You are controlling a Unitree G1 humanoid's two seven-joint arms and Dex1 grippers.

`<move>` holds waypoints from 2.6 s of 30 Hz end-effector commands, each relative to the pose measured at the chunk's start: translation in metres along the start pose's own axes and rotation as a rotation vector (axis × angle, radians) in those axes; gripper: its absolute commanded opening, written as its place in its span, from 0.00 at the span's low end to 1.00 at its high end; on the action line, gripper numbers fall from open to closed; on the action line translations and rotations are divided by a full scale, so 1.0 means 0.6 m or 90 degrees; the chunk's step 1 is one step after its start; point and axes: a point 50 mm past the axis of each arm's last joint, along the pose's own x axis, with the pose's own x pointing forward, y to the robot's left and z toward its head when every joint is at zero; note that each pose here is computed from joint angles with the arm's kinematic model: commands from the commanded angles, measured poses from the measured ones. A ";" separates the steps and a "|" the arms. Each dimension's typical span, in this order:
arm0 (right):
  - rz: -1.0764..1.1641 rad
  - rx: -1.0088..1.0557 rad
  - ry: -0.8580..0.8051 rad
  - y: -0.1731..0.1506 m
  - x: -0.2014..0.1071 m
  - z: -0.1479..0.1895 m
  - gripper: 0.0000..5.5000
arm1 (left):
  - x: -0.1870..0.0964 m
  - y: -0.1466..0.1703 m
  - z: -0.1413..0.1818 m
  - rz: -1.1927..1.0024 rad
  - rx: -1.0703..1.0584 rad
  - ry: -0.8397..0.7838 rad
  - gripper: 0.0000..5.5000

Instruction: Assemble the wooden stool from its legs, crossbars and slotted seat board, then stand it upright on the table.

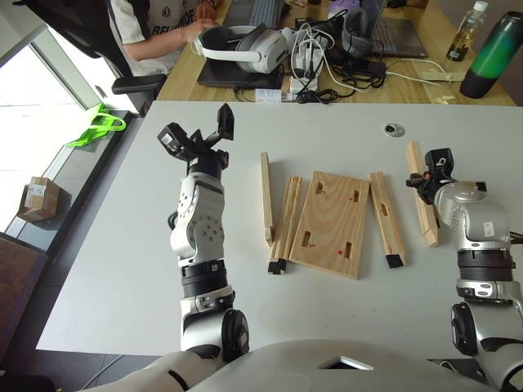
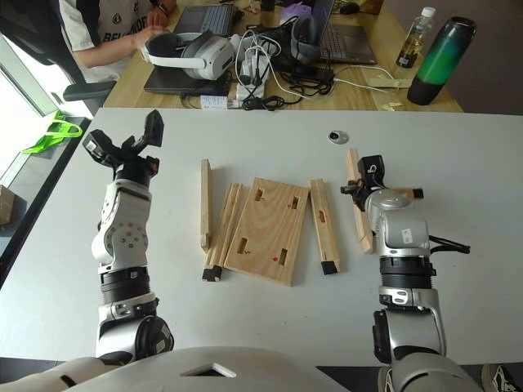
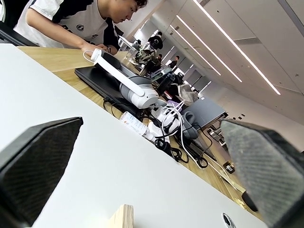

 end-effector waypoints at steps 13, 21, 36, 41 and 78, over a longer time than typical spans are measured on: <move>0.131 -0.650 -0.567 0.215 -0.027 0.195 0.18 | 0.019 -0.270 -0.045 -0.262 -0.329 0.304 0.98; 0.156 -0.638 -0.599 0.252 -0.032 0.184 0.18 | 0.014 -0.276 -0.049 -0.230 -0.328 0.291 0.78; 0.116 -0.607 -0.597 0.247 -0.027 0.182 0.18 | 0.025 -0.254 -0.039 -0.135 -0.324 0.208 0.31; 0.111 -0.605 -0.603 0.248 -0.028 0.183 0.18 | 0.025 -0.252 -0.040 -0.122 -0.333 0.219 0.24; 0.671 -0.745 0.094 0.232 -0.030 -0.009 0.00 | 0.019 -0.118 0.147 -0.204 0.017 -0.064 0.19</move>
